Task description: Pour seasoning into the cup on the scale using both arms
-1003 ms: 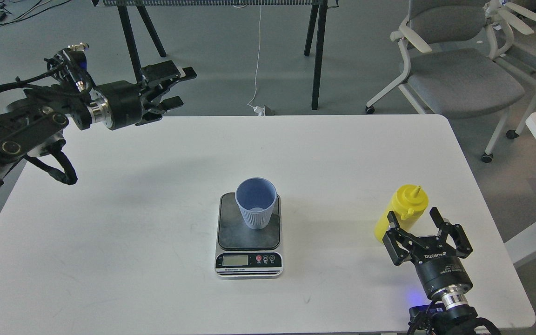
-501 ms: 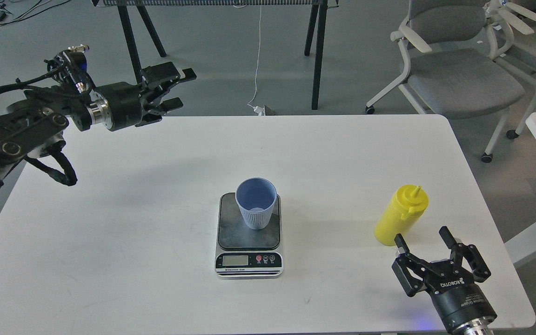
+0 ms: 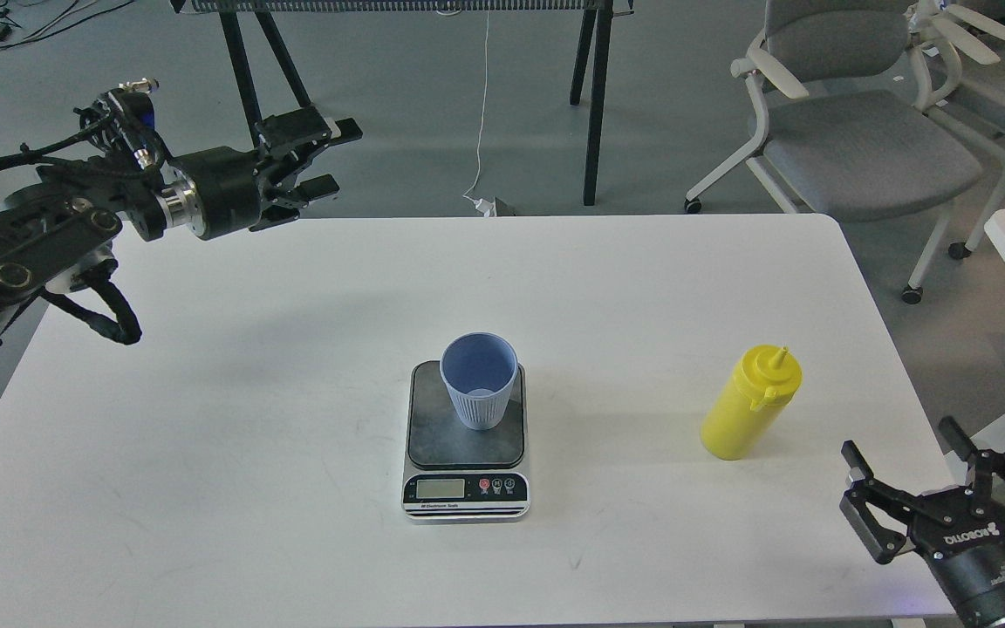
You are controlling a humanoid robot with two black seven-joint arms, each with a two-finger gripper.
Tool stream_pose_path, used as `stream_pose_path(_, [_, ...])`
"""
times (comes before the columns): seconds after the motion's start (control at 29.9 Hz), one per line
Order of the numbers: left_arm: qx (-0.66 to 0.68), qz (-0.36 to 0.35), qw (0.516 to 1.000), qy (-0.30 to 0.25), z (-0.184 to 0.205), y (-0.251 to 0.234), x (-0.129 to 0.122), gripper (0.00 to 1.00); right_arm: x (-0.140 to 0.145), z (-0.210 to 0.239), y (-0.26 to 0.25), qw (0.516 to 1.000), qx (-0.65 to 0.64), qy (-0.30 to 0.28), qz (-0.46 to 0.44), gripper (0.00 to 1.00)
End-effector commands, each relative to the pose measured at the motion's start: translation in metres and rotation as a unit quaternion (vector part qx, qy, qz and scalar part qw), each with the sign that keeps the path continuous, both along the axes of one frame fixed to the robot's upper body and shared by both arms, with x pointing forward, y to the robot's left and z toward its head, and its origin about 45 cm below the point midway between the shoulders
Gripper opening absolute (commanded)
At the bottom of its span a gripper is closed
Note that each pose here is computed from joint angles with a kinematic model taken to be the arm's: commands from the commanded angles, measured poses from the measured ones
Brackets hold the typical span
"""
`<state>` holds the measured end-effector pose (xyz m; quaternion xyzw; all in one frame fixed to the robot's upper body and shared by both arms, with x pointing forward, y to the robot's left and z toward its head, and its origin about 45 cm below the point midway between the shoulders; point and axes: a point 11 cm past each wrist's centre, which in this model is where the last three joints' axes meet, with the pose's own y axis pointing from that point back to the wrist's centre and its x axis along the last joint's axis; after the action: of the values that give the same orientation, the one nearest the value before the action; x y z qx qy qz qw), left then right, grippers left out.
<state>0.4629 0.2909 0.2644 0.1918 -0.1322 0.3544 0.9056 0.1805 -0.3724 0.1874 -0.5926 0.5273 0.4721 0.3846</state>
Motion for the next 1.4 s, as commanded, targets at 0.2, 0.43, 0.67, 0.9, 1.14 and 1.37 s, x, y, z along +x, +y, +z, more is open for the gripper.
stream_pose_path(0.2, [-0.023, 0.019, 1.000, -0.005, 0.002, 0.010, 0.000, 0.99, 0.143, 0.087, 0.014, 0.985, -0.078, -0.139, 0.071, 0.95])
stream_pose_path(0.43, [-0.033, 0.038, 0.999, -0.011, 0.006, 0.024, -0.001, 0.99, 0.206, 0.080, 0.024, 0.980, -0.130, -0.124, 0.085, 0.95])
stream_pose_path(0.67, [-0.060, 0.056, 0.997, -0.010, 0.001, 0.032, -0.004, 0.99, 0.233, 0.074, 0.049, 0.978, -0.137, -0.124, 0.099, 0.96])
stream_pose_path(0.9, [-0.112, 0.082, 0.990, -0.029, 0.018, 0.040, 0.001, 0.99, 0.232, 0.069, 0.034, 0.978, -0.137, -0.132, 0.086, 0.96])
stream_pose_path(1.14, [-0.154, 0.102, 0.981, -0.053, 0.039, 0.048, 0.007, 0.99, 0.225, 0.048, 0.015, 0.982, -0.143, -0.106, 0.058, 0.96])
stream_pose_path(1.37, [-0.161, 0.103, 0.980, -0.058, 0.044, 0.048, 0.008, 0.99, 0.211, 0.027, 0.007, 0.985, -0.144, -0.085, 0.041, 0.96])
